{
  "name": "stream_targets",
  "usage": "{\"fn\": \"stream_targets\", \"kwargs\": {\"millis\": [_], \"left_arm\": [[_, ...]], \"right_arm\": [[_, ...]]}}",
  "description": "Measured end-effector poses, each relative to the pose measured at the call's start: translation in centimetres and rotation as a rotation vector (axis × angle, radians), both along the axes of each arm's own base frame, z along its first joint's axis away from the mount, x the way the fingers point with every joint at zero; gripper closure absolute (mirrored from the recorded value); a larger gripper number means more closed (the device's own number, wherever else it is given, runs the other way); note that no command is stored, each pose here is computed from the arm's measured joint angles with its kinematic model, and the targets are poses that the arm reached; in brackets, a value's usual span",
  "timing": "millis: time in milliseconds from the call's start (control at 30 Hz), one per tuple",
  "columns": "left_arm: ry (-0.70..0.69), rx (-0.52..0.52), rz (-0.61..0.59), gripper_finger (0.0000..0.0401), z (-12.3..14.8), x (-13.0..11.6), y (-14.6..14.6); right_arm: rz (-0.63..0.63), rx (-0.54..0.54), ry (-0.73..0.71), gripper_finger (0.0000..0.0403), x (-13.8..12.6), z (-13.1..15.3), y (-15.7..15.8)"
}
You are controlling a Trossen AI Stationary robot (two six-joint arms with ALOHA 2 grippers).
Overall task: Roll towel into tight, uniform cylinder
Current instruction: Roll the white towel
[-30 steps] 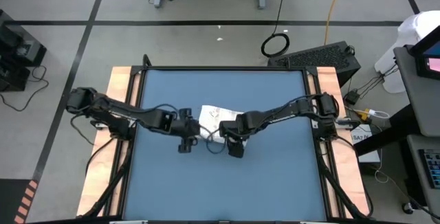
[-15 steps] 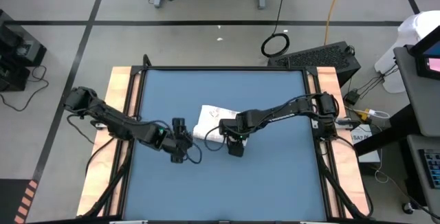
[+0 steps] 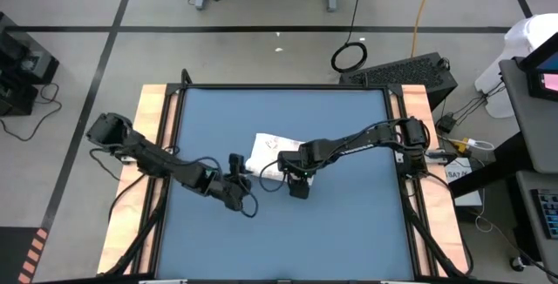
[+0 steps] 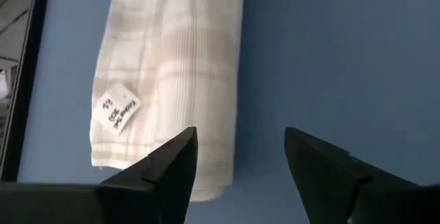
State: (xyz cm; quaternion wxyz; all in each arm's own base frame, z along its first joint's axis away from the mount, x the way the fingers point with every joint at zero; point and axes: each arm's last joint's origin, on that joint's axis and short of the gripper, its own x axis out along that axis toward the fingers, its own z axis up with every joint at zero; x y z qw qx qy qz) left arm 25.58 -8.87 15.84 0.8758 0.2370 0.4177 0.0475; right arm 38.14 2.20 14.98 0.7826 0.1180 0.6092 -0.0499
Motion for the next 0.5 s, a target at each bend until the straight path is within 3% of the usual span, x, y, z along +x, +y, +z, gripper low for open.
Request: {"fn": "stream_targets", "kwargs": {"millis": [167,500], "left_arm": [[0.042,0.044,0.025,0.0182,-1.2,0.8,1.2],[0.061,0.028,0.047,0.017,-1.5,1.6,3.3]], "right_arm": [[0.004,-0.001,-0.001,0.0154,0.0,0.0,0.0],[0.044,-0.01,-0.008,0.0154,0.1,0.0,0.1]]}}
